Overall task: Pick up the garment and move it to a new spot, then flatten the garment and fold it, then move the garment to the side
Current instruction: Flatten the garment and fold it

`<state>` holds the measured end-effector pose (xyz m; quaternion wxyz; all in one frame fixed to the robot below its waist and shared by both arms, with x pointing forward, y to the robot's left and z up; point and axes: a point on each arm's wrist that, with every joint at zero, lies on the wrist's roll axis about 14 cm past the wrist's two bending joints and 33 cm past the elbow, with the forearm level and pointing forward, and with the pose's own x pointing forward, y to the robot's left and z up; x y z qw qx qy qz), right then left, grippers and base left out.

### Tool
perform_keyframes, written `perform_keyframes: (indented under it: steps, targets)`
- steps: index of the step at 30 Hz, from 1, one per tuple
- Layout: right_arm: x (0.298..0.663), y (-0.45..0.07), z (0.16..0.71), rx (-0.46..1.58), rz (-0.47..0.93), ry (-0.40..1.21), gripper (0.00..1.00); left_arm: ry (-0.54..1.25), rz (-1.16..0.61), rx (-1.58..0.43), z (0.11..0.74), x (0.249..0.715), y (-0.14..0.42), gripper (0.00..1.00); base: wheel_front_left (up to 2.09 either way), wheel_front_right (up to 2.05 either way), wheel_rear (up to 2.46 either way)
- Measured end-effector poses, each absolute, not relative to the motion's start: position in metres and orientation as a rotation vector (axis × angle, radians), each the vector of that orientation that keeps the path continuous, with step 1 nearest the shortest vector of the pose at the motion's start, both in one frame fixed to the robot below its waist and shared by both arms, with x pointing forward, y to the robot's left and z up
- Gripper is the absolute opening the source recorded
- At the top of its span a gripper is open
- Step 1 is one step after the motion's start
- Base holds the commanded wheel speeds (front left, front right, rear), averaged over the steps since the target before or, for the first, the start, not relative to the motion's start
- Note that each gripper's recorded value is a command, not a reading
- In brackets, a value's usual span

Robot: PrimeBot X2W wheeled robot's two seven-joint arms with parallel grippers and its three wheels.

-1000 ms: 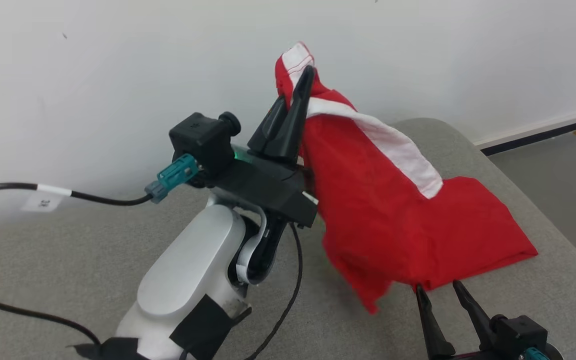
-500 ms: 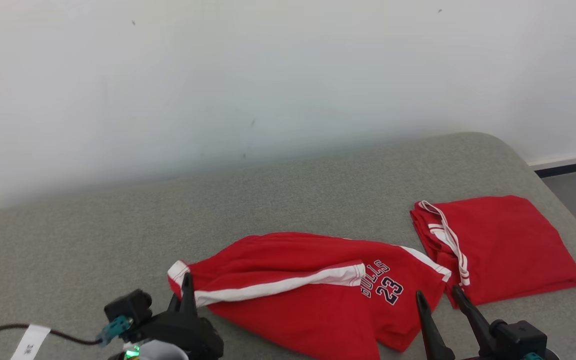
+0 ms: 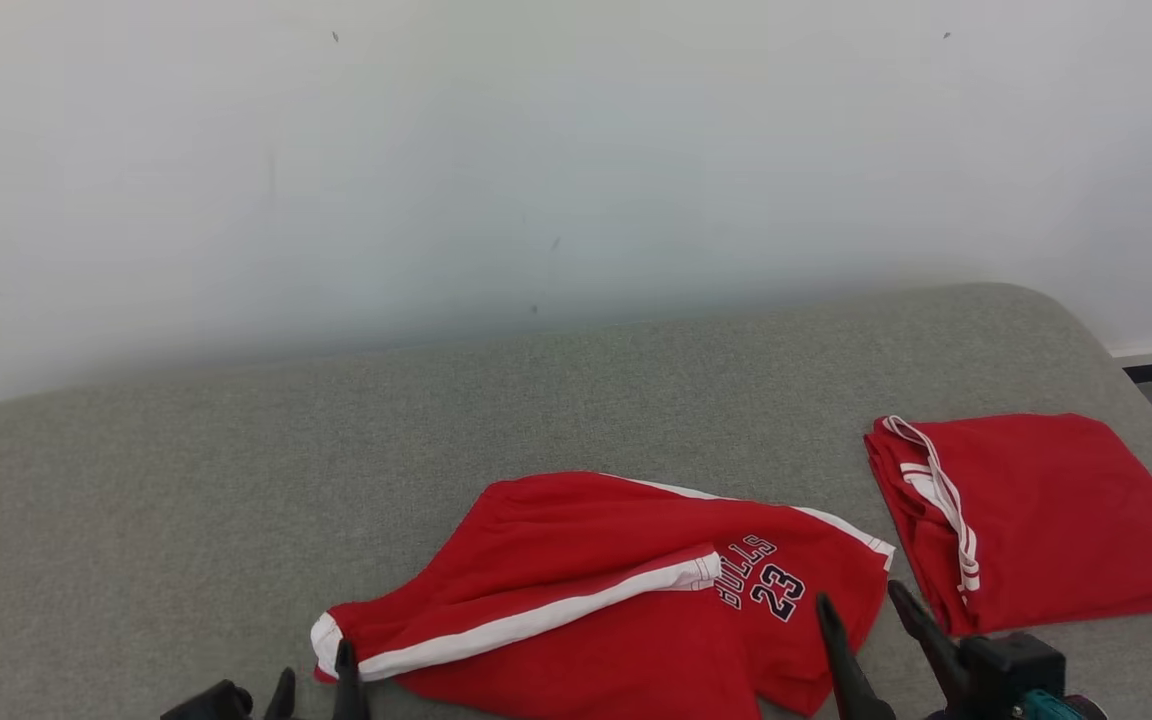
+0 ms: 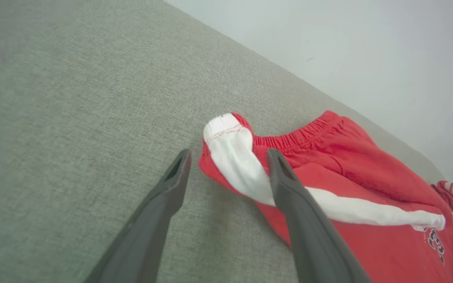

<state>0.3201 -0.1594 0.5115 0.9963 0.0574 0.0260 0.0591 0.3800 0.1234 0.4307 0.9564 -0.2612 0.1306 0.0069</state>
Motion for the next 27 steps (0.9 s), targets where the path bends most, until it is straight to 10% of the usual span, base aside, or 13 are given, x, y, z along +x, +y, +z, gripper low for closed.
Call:
perform_keyframes:
  steps: [16, 27]
  targets:
    - [0.353, -0.118, 0.508, 0.024, 0.291, 0.263, 1.0, 0.434, -0.25, -0.004, 0.425, 0.409, 0.147, 1.0, 0.0, 0.0, 0.0]
    - [0.359, -0.13, 0.505, 0.017, 0.271, 0.268, 1.0, 0.551, -0.344, -0.014, 0.406, 0.401, 0.132, 0.92, 0.0, 0.0, 0.0]
